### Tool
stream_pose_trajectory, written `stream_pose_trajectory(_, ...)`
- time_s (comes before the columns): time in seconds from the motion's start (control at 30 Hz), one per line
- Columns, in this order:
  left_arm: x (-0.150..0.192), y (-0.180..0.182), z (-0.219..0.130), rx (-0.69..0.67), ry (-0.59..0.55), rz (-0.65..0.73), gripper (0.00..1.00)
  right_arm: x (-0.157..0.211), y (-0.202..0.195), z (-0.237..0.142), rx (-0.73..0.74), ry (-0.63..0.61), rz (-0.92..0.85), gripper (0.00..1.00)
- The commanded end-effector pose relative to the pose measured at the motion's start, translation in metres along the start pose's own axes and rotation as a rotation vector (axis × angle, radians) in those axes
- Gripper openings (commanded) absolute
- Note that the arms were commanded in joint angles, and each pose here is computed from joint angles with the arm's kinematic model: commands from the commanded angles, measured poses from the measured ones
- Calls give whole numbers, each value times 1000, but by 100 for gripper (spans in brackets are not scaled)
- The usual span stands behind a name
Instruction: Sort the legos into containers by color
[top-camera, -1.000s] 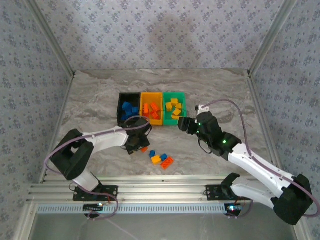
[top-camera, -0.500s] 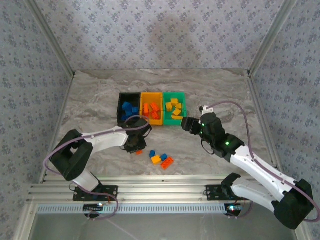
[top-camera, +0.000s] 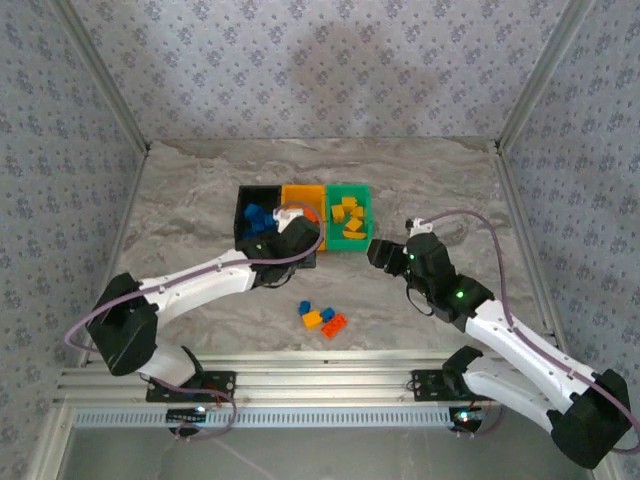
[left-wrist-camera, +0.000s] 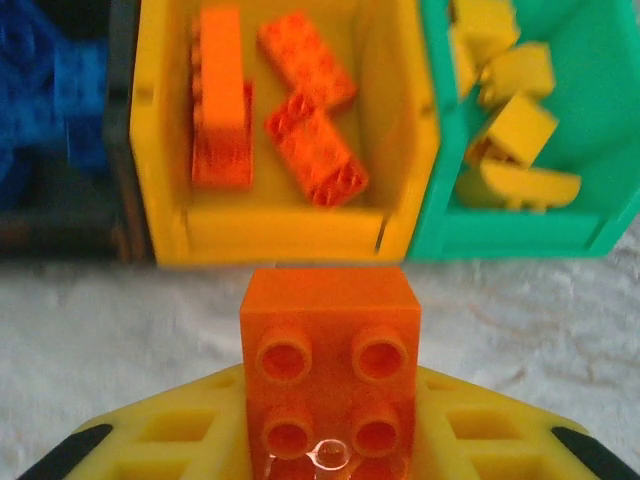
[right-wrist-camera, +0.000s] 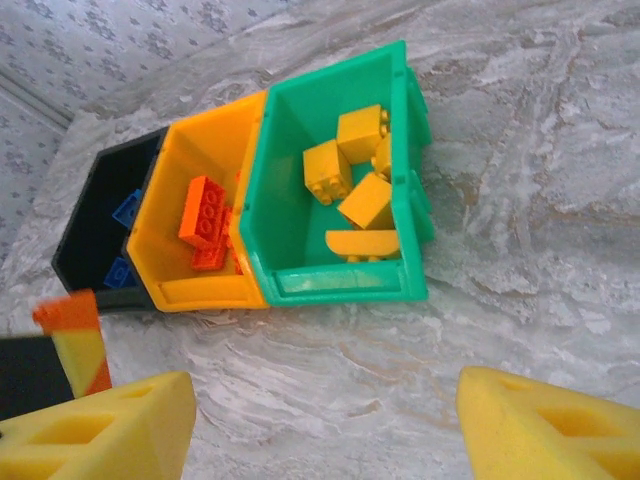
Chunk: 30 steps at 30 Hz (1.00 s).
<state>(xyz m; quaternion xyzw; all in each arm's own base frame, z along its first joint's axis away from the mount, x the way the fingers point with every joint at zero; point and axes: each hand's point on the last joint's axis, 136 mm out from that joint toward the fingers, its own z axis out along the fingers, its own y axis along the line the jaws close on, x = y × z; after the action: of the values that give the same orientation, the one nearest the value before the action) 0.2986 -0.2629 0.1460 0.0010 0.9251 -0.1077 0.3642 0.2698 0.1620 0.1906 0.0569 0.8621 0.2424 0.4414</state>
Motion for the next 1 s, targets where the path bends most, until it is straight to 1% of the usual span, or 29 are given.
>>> stream_pose_trajectory(0.0,-45,-6,16,-24,-145,63,36,5,-6,-3,17,17,28,71)
stream_pose_trajectory(0.13,-75,-6,37,-9,-165,20,36,9,-10,-8,22,21,45,71)
stream_pose_trajectory(0.2,-84,-9,47,-7,-165,24,39,11,-11,-10,18,25,51,71)
stream_pose_trajectory(0.3,-92,-10,62,-25,-148,30,53,15,-12,-13,15,40,57,73)
stream_pose_trajectory(0.33,-97,-10,65,-28,-145,26,61,17,-11,-14,13,48,58,74)
stream_pose_trajectory(0.37,-100,-12,67,-28,-144,25,67,19,-11,-14,13,56,58,74)
stream_pose_trajectory(0.43,-109,-17,64,-16,-156,20,75,24,-12,-15,14,68,58,75)
stream_pose_trajectory(0.53,-124,-26,45,31,-185,3,85,32,-13,-17,13,94,49,75)
stream_pose_trajectory(0.67,-136,-37,1,133,-250,-25,94,46,-10,-16,0,143,30,75)
stream_pose_trajectory(0.73,-133,-43,-22,191,-265,-32,97,54,-8,-15,-10,167,24,75)
stream_pose_trajectory(0.77,-128,-45,-34,220,-269,-35,99,59,-8,-14,-12,180,20,76)
stream_pose_trajectory(0.83,-115,-49,-54,270,-275,-30,99,68,-5,-11,-20,204,9,76)
stream_pose_trajectory(0.97,-73,-41,-82,323,-254,-28,99,87,7,-5,-51,266,-43,76)
